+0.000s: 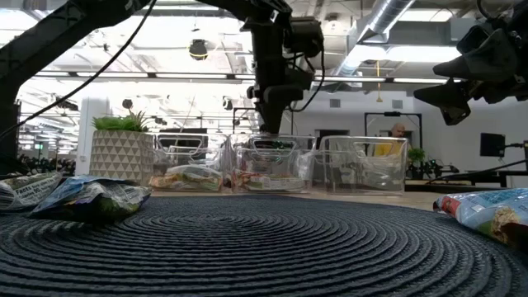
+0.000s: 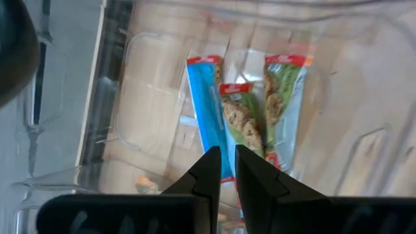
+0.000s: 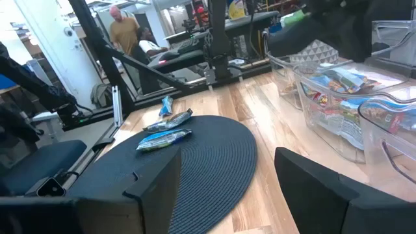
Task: Pick and place Granola Bars by type
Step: Put the blue bar into the right transparent bin
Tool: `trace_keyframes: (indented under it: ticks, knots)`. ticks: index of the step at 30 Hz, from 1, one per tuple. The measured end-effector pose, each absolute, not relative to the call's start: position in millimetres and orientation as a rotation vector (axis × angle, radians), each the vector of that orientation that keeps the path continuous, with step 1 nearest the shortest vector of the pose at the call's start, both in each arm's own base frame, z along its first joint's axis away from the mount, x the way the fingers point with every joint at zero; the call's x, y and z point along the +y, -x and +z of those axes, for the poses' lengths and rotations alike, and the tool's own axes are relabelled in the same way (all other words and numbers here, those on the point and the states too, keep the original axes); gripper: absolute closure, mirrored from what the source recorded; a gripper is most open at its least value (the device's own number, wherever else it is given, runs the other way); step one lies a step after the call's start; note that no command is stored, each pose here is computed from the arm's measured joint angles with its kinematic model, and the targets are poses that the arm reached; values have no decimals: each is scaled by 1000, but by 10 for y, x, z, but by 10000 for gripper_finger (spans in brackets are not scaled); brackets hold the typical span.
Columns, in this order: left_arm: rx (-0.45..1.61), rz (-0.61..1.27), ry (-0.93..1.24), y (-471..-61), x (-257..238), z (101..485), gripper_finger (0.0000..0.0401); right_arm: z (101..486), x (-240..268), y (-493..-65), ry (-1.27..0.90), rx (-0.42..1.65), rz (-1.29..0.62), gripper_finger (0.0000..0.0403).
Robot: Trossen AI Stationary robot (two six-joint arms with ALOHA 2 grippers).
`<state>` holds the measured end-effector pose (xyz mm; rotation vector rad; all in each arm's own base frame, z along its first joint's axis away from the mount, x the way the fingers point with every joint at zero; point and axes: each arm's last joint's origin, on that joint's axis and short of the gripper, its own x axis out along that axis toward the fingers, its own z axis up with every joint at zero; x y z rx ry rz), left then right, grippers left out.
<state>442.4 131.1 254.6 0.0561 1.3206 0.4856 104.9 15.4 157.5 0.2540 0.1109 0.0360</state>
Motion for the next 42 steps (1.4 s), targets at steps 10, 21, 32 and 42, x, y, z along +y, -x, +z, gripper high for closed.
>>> trace_keyframes:
  ticks: [10,21,32,42]
  knots:
    - [1206,486,-33,-4414,1054,2833,363,1575,154,-1049,-254,111,35,159]
    - [1077,381,-4,-4438,428,3110,363,1576,154,-1048,-254,110,36,159]
    - [1025,215,54,-4454,-486,3140,363,1575,154,-1049,-254,111,36,159]
    - [1039,226,225,-4286,-1196,3123,363,1575,154,-1049,-254,111,36,159]
